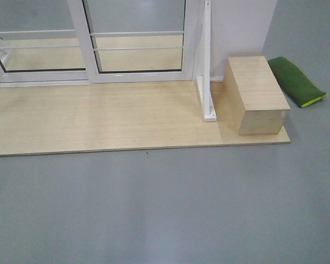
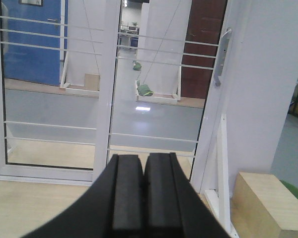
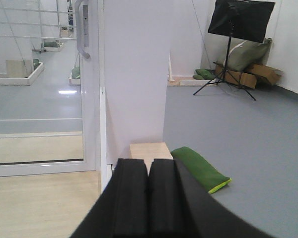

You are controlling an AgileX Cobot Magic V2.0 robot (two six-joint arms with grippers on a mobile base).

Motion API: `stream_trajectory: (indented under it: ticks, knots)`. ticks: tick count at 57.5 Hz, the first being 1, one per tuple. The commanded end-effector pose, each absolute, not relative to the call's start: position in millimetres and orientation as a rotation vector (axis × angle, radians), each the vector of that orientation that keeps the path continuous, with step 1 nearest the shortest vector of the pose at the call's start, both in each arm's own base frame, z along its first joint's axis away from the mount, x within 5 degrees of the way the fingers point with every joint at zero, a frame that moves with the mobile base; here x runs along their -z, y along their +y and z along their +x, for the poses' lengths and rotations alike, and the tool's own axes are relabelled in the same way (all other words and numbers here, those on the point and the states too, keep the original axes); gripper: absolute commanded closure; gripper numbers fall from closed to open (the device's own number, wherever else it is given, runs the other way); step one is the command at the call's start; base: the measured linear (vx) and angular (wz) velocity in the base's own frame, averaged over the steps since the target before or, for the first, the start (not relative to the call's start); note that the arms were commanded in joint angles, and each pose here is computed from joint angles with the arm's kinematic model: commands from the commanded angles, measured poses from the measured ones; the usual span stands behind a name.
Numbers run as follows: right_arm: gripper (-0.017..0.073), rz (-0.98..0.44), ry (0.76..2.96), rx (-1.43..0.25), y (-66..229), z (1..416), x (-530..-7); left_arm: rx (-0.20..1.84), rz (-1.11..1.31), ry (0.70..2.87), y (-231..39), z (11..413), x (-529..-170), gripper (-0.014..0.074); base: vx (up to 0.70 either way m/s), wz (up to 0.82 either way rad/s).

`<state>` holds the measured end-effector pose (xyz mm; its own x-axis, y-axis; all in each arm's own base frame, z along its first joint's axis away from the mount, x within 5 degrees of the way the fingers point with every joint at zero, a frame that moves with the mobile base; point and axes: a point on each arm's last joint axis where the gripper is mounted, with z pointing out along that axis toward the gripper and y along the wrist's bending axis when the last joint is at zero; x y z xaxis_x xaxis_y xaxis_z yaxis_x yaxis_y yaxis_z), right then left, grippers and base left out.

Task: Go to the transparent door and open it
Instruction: 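Drive toward the transparent sliding door beside the wooden box, then approach closer and align the base with the door's silver handle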

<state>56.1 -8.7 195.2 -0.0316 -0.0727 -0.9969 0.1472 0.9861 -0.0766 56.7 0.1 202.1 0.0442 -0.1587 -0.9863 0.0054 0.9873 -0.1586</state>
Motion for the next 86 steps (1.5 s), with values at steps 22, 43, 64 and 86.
stream_trajectory:
  ticks: [22,43,64,86]
  knots:
    - [0.0567,0.052,1.514,0.184,-8.4,55.5,-198.7,0.149,-0.117,1.454,-0.6,56.3,-200.3,0.0596,0.41,0.11]
    - [0.0567,0.051,1.515,0.183,-8.3,55.5,-198.7,0.149,-0.117,1.454,-0.6,56.3,-200.3,0.0596,0.39,0.02]
    - [0.0567,0.051,1.515,0.183,-8.3,55.5,-198.7,0.149,-0.117,1.454,-0.6,56.3,-200.3,0.0596,0.38,0.01]
    - [0.0567,0.051,1.515,0.183,-8.3,55.5,-198.7,0.149,-0.117,1.454,-0.6,56.3,-200.3,0.0596,0.35,-0.01]
